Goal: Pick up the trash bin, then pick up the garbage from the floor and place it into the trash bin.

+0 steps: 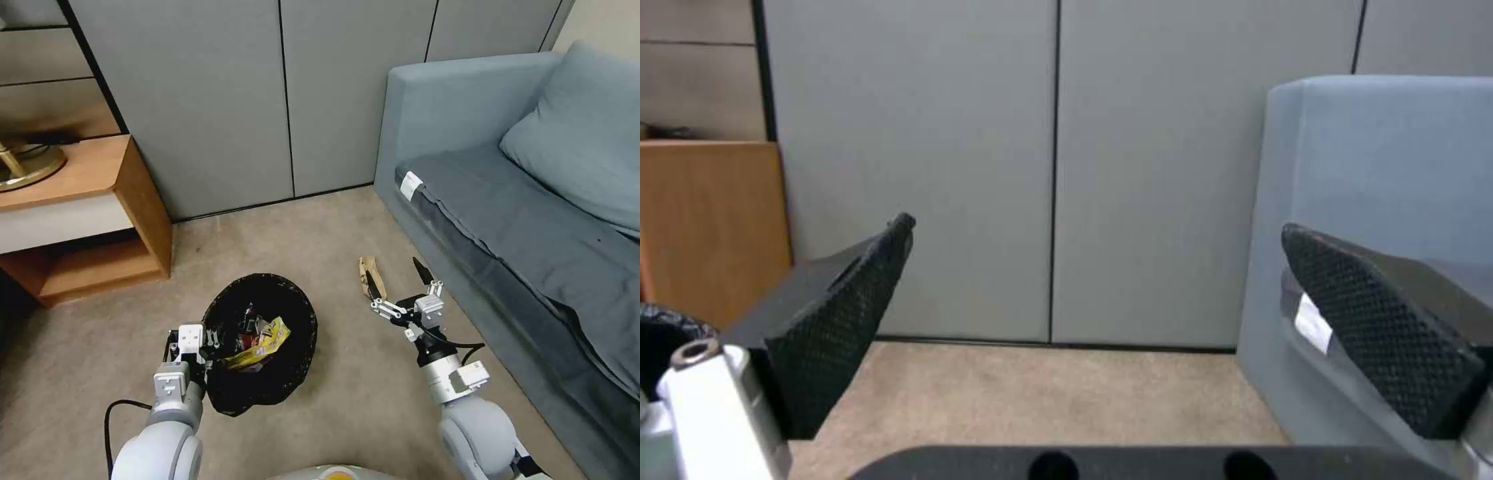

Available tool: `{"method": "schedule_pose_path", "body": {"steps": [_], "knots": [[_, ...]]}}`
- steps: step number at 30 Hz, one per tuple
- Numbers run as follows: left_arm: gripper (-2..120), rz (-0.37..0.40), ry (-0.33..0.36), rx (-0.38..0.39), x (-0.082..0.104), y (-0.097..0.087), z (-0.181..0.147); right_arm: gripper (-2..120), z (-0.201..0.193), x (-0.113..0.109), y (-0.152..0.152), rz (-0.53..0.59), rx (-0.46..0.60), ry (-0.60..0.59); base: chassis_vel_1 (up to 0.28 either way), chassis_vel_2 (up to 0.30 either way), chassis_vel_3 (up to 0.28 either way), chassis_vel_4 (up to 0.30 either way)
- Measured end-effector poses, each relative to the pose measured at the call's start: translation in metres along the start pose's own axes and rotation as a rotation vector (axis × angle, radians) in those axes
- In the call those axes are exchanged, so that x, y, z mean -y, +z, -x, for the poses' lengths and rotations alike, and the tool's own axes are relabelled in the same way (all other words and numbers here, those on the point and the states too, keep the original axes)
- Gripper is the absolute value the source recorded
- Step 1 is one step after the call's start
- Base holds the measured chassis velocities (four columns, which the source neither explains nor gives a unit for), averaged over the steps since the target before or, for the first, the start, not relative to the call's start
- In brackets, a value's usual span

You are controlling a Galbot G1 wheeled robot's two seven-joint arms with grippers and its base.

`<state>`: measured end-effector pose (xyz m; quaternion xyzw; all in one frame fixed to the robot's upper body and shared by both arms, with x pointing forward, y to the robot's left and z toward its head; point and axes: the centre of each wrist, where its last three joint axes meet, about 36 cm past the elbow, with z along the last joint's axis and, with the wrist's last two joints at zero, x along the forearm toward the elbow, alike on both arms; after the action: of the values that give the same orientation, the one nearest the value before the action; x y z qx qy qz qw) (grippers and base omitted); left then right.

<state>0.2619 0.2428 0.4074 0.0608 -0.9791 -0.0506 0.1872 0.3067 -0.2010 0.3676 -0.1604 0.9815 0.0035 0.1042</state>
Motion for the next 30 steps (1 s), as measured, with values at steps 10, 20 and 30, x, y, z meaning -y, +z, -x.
{"method": "schedule_pose_path", "body": {"steps": [10, 20, 30], "knots": [[1, 0.002, -0.002, 0.002, -0.001, 0.0, 0.001, 99, 0.001, 0.001, 0.003, -0.005, 0.003, -0.009, -0.128, 0.137, 0.134, -0.127], [1, 0.001, 0.001, 0.0, -0.001, 0.001, 0.002, 99, 0.001, 0.004, 0.007, -0.02, 0.019, -0.032, -0.035, 0.043, 0.045, -0.041], [1, 0.001, 0.002, -0.003, 0.0, 0.002, 0.002, 99, 0.019, 0.016, 0.025, -0.028, -0.071, -0.03, 0.0, 0.0, 0.0, 0.0]]}}
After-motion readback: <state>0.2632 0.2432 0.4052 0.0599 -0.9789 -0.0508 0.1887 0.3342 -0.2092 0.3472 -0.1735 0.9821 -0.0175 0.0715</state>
